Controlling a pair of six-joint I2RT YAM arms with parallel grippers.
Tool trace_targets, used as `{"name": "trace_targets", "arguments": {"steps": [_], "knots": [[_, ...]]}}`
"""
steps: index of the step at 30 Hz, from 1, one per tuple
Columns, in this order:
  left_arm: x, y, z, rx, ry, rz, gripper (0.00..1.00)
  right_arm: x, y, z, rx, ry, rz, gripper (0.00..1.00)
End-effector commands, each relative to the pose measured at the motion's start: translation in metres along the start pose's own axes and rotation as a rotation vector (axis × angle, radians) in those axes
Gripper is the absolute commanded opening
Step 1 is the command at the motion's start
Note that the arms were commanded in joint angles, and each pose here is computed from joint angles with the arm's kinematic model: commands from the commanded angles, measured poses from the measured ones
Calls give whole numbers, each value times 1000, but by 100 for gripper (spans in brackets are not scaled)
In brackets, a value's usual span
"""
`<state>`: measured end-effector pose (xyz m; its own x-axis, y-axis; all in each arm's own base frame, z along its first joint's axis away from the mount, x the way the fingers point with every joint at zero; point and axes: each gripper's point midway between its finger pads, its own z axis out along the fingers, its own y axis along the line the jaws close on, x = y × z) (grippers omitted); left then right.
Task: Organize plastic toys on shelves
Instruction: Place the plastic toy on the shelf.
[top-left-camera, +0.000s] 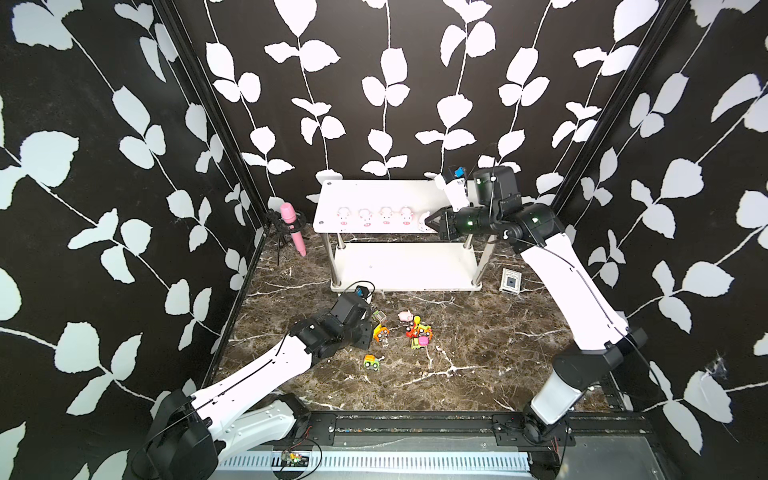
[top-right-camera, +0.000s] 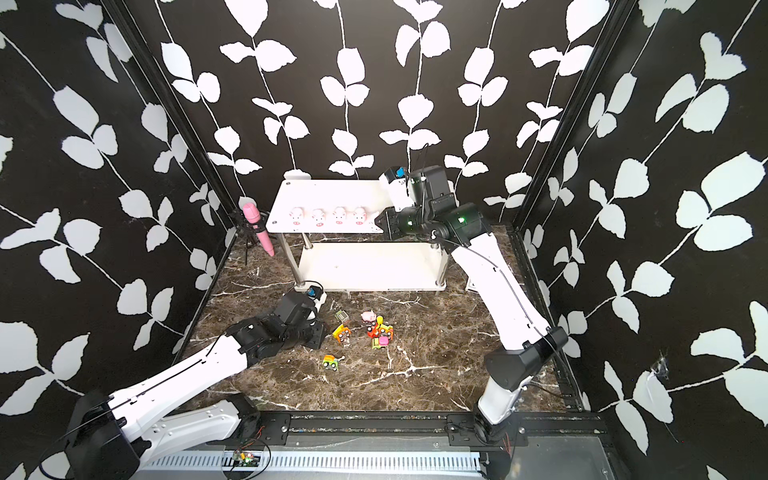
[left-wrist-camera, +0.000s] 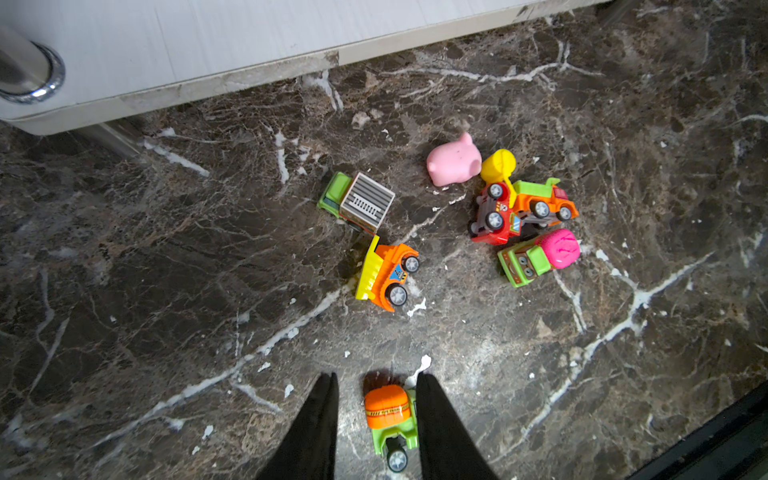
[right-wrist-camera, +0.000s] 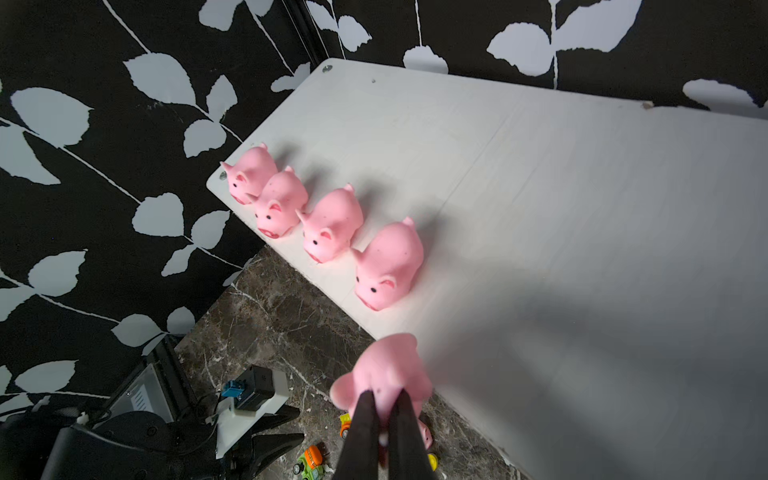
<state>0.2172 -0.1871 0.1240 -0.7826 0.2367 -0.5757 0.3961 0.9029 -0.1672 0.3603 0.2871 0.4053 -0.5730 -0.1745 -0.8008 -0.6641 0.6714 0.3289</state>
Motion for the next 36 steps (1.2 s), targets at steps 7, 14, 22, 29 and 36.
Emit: {"name": "trace_targets", "arguments": {"steps": [7,14,22,29,36], "knots": [[5,0,6,9,19,-1,33,-19,-4,-6,-65,5,5,0],[7,-1,8,15,25,-3,33,-21,-12,-7,-102,31,36,0],[6,-2,10,18,28,-6,32,-19,-21,-2,-121,49,56,0],[7,-2,11,20,33,-8,32,-18,-24,4,-126,60,67,0],[8,-2,12,18,35,-8,32,-16,-28,7,-123,71,77,0]]}}
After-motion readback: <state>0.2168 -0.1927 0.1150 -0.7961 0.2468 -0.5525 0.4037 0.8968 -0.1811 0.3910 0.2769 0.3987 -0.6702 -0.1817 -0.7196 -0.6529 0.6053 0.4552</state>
